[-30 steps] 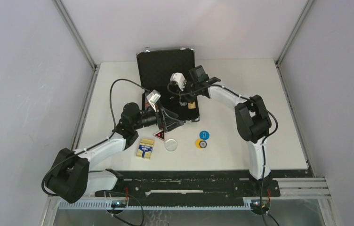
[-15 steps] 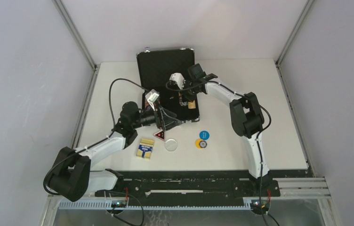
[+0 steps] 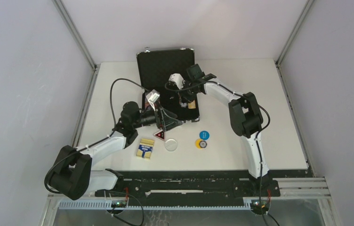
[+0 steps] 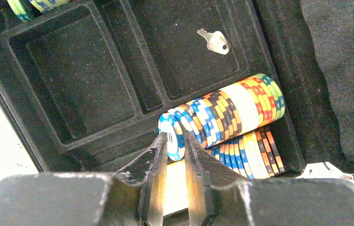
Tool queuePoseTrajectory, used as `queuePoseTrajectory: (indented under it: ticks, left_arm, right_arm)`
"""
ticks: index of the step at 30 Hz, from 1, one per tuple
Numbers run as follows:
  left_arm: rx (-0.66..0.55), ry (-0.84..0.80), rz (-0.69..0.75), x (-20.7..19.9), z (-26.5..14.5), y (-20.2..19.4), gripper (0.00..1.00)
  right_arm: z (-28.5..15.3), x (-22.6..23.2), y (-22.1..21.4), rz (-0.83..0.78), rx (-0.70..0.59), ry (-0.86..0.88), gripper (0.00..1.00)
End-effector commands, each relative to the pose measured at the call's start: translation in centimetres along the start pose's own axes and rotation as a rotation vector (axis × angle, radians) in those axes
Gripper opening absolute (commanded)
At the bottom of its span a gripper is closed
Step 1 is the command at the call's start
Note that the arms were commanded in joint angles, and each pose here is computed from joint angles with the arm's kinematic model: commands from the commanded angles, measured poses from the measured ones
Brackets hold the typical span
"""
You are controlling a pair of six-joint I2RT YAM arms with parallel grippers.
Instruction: Pack up texas hold em set
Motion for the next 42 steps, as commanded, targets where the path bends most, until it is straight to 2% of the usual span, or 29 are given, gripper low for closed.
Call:
queuePoseTrajectory:
  ticks: [1, 6, 11, 13, 15, 18, 20, 21, 24, 27, 30, 33, 37, 39, 42]
  left_arm:
    - [-0.022, -0.035, 0.045, -0.4, 0.1, 1.0, 0.78]
    - [-0.014, -0.035, 0.036, -0.2, 0.3, 0.9, 0.77]
    - [-0.028, -0.024, 0.035, -0.2, 0.2, 1.1, 0.78]
    - [-0.052, 0.002, 0.030, 0.0, 0.2, 1.3, 0.79]
    - [-0.082, 0.063, 0.021, 0.6, 0.1, 1.7, 0.83]
    - [-0.112, 0.212, 0.000, 2.0, -0.2, 2.1, 0.87]
    - [-0.144, 0.310, -0.004, 2.8, -0.6, 2.3, 0.87]
    - [-0.162, 0.358, -0.005, 3.1, -1.0, 2.3, 0.87]
    - [-0.230, 0.483, -0.019, 3.8, -1.9, 2.7, 0.89]
    - [-0.271, 0.535, -0.054, 4.0, -2.5, 2.7, 0.90]
    - [-0.316, 0.594, -0.082, 4.5, -3.2, 2.7, 0.89]
    - [-0.357, 0.618, -0.131, 5.0, -3.4, 2.4, 0.87]
    - [-0.380, 0.603, -0.175, 5.1, -3.3, 2.1, 0.85]
    - [-0.368, 0.587, -0.186, 5.1, -3.1, 1.8, 0.85]
    - [-0.359, 0.580, -0.201, 5.2, -2.9, 1.5, 0.84]
  right_arm:
    - [-0.1, -2.4, 1.5, -0.043, -0.036, -0.099, 0.28]
    - [-0.7, -2.5, 2.0, -0.047, -0.051, -0.124, 0.29]
    - [-3.8, -2.5, 3.8, -0.068, -0.113, -0.223, 0.29]
    - [-5.7, -2.3, 4.4, -0.054, -0.146, -0.279, 0.32]
    - [-7.6, -1.8, 4.7, 0.005, -0.189, -0.322, 0.39]
    - [-10.2, -0.7, 4.7, 0.160, -0.257, -0.384, 0.42]
    - [-11.6, 0.8, 4.4, 0.293, -0.270, -0.378, 0.60]
    - [-12.1, 1.6, 4.1, 0.371, -0.267, -0.353, 0.64]
    - [-12.9, 4.5, 3.3, 0.451, -0.250, -0.355, 0.65]
    - [-13.2, 7.0, 1.0, 0.525, -0.189, -0.502, 0.63]
    - [-12.6, 10.4, -1.1, 0.613, -0.128, -0.522, 0.63]
    - [-11.9, 13.6, -2.9, 0.670, -0.030, -0.553, 0.52]
    - [-10.8, 17.1, -4.1, 0.703, 0.020, -0.557, 0.25]
    - [-10.3, 18.3, -4.6, 0.709, 0.027, -0.547, 0.15]
    - [-10.0, 19.1, -5.4, 0.724, 0.041, -0.544, 0.11]
Point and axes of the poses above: each gripper's point midway between its finger pads, its own z axis out along the fingers, its own x axis along the line the jaws close on, y = z × x, the point moved 6 cm from there along -z, back along the fingers, and after that the axes turned 10 degrees about -z, right-handed, at the moved point
